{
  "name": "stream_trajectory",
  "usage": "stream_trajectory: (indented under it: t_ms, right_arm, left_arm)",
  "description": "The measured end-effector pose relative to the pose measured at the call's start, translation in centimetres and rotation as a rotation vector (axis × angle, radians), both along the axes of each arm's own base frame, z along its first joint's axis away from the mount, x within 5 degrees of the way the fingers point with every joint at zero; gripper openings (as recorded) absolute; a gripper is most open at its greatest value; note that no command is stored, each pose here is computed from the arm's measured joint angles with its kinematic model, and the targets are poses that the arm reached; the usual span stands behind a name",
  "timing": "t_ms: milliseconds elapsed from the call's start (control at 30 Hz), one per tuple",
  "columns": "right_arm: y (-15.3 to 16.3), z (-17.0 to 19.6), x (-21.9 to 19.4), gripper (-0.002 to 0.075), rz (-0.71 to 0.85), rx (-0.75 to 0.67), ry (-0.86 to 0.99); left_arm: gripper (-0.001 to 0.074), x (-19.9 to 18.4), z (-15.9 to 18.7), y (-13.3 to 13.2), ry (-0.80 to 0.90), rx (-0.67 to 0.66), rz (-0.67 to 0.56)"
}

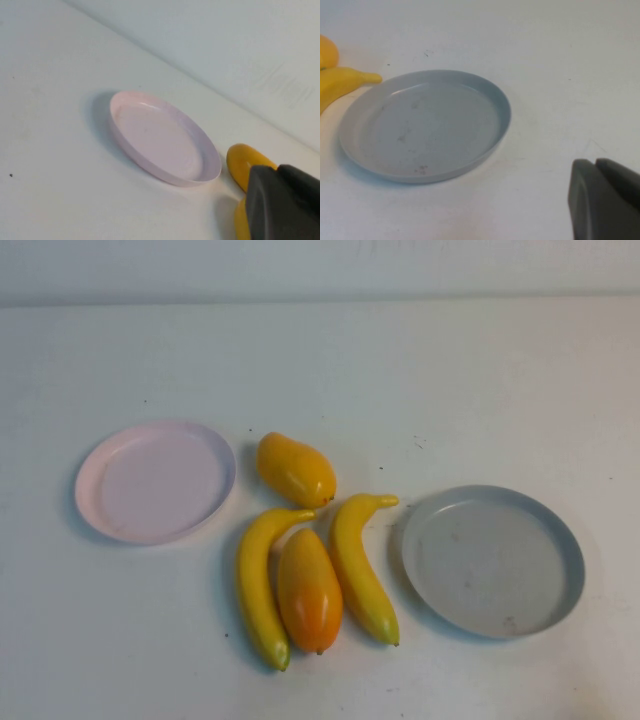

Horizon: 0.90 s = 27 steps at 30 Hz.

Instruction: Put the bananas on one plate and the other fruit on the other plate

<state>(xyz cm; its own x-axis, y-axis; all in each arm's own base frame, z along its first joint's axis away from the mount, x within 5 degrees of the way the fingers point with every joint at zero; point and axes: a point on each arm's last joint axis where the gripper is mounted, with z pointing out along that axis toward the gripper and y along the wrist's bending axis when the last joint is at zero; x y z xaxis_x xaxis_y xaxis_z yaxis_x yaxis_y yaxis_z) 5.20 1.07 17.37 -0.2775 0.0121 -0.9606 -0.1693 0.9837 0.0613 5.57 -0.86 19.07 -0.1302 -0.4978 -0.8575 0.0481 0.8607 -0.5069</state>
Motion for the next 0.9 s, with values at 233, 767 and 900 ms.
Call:
stream_trajectory:
  t_ms: [233,767,900]
  right_arm:
    - [0.0,0.0,0.0,-0.0017,0.0,0.0,0.0]
    - [0.0,0.0,0.0,-0.0017,0.0,0.0,0.0]
    - [0.0,0.0,0.0,-0.0017,0.0,0.0,0.0]
  left_arm:
    - [-0.0005,0.0,0.2,0.0,-0.017,-0.074,0.006]
    - [-0.0005,3.4,7.9,-2.8,0.534,0.127,-0.373]
    - [-0.0005,6.4,9.4,-3.2,0.659,0.238,-0.501]
